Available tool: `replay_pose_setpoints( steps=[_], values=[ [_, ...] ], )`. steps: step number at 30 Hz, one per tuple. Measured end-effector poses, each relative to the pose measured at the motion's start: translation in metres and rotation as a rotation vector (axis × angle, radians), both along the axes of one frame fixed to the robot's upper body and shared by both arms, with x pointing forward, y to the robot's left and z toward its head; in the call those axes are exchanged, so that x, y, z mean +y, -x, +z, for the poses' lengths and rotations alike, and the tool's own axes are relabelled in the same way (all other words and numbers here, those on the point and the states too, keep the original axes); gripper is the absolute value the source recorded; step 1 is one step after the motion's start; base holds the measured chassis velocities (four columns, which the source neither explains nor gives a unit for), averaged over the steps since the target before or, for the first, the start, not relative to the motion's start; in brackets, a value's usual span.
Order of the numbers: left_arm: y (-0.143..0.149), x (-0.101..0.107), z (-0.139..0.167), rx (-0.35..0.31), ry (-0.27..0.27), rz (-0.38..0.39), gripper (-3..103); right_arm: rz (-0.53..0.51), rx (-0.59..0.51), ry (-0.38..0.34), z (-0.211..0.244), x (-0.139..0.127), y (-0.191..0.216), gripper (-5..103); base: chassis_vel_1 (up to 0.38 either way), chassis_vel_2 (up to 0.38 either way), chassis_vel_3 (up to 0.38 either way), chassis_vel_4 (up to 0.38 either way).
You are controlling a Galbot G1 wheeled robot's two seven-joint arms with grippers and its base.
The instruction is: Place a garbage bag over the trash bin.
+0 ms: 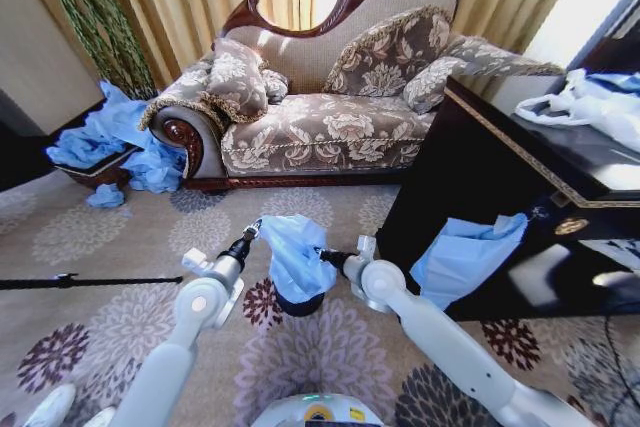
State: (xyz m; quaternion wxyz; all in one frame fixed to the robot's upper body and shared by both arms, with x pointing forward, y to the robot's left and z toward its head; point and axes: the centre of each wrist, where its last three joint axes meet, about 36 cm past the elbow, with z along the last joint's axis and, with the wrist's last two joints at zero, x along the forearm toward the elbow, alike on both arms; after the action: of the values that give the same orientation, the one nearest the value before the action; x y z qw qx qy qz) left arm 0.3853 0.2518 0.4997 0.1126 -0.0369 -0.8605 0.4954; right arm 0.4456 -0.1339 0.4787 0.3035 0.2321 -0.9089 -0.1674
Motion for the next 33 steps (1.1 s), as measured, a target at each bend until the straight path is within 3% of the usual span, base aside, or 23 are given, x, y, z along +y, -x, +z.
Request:
replay_pose_setpoints(
  steps=[2, 4, 10, 12, 14, 19, 25, 28, 31, 33],
  values=[
    [-0.002, 0.0, -0.002, 0.003, 0.001, 0.001, 0, 0.006, -0.019, -0.004, 0.01, -0.007, 0.009, 30, 0.0, 0.0, 0.0, 0.0],
    [-0.003, 0.0, -0.002, 0.004, 0.0, 0.0, 0, 0.009, -0.024, -0.006, 0.012, -0.011, 0.013, 30, 0.0, 0.0, 0.0, 0.0],
    [-0.008, -0.002, -0.004, 0.007, 0.003, -0.003, 0, 0.021, -0.032, 0.009, 0.019, -0.037, 0.032, 57, 0.0, 0.0, 0.0, 0.0],
    [-0.008, -0.003, -0.005, 0.008, 0.004, -0.004, 0, 0.026, -0.033, 0.007, 0.02, -0.038, 0.036, 57, 0.0, 0.0, 0.0, 0.0],
    [-0.009, -0.005, -0.005, 0.009, 0.007, -0.007, 0, 0.04, -0.047, -0.012, 0.028, -0.035, 0.048, 68, 0.0, 0.0, 0.0, 0.0],
    [-0.01, -0.005, -0.006, 0.011, 0.005, -0.006, 0, 0.039, -0.046, -0.018, 0.033, -0.032, 0.06, 54, 0.0, 0.0, 0.0, 0.0],
    [-0.01, -0.003, -0.006, 0.012, 0.003, -0.001, 0, 0.022, -0.061, 0.024, 0.026, -0.044, 0.057, 27, 0.0, 0.0, 0.0, 0.0],
    [-0.01, -0.003, -0.006, 0.011, 0.003, 0.0, 0, 0.018, -0.062, 0.037, 0.025, -0.049, 0.057, 22, 0.0, 0.0, 0.0, 0.0],
    [-0.01, -0.003, -0.006, 0.01, 0.007, 0.0, 0, 0.034, -0.062, 0.042, 0.027, -0.054, 0.058, 4, 0.0, 0.0, 0.0, 0.0],
    [-0.01, -0.004, -0.006, 0.009, 0.009, 0.0, 0, 0.043, -0.062, 0.043, 0.028, -0.055, 0.059, 8, 0.0, 0.0, 0.0, 0.0]
  ],
)
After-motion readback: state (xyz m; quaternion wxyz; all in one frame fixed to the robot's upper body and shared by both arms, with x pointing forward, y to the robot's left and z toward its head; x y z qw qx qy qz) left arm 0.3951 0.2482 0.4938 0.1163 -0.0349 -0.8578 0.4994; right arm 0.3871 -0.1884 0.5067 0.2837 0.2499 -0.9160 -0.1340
